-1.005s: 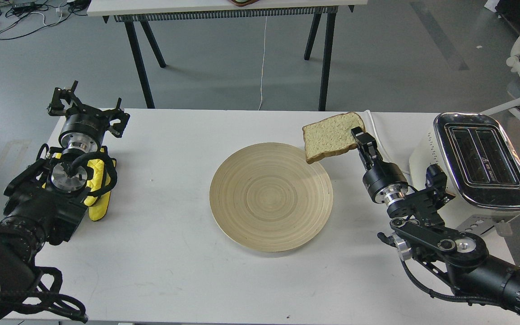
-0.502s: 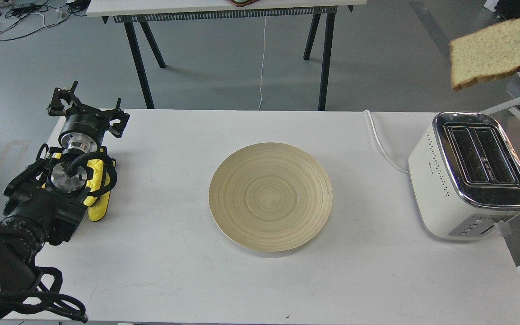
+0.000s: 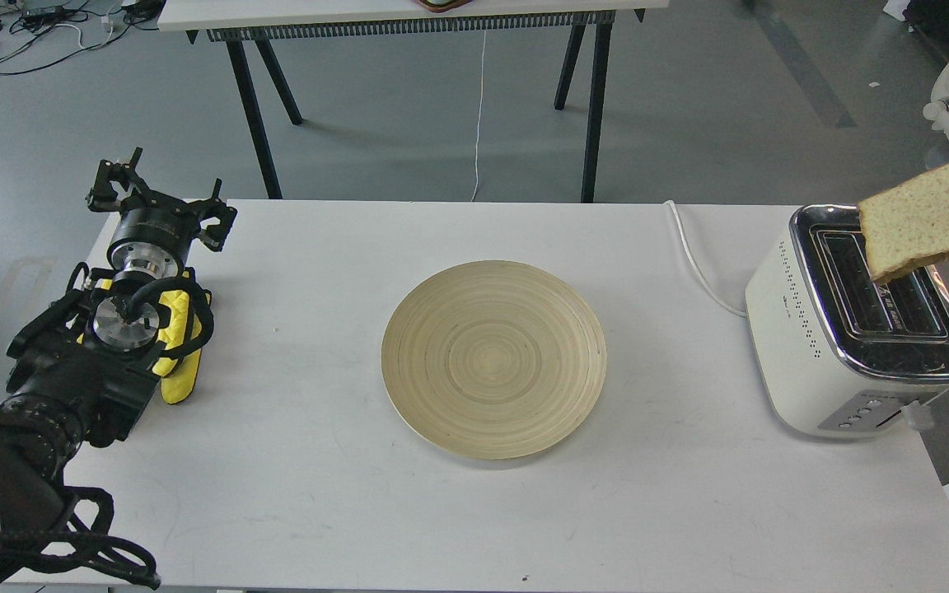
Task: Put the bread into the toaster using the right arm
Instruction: 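Lift the bread with the right gripper and carry it above the toaster, then lower the bread into the toaster slot and release it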
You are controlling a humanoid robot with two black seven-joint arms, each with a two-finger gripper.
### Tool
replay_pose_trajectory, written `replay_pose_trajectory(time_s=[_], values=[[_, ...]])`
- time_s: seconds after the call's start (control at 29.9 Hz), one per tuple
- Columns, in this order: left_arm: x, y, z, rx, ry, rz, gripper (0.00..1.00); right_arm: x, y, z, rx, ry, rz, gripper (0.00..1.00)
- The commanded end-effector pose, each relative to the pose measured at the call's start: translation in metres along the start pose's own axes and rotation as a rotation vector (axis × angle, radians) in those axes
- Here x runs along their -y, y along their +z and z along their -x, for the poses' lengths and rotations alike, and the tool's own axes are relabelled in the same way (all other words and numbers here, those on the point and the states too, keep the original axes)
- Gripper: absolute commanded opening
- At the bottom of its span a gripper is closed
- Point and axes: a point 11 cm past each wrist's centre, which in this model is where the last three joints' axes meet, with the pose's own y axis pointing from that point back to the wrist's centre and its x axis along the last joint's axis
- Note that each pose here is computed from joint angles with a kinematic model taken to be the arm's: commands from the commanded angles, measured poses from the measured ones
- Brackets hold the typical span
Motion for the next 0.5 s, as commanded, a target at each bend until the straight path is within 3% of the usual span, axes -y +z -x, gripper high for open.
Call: replay_pose_trajectory(time_s=[0.0,0.47], values=[[0.000,0.000,0.000,0.000,0.000,0.000,1.00,-0.004,-0.005,0.009,0.018,-0.027,-0.011,0.02],[0.000,0.000,0.000,0.000,0.000,0.000,1.00,-0.017,-0.002,0.010,-0.006,-0.072,0.009,0.02]])
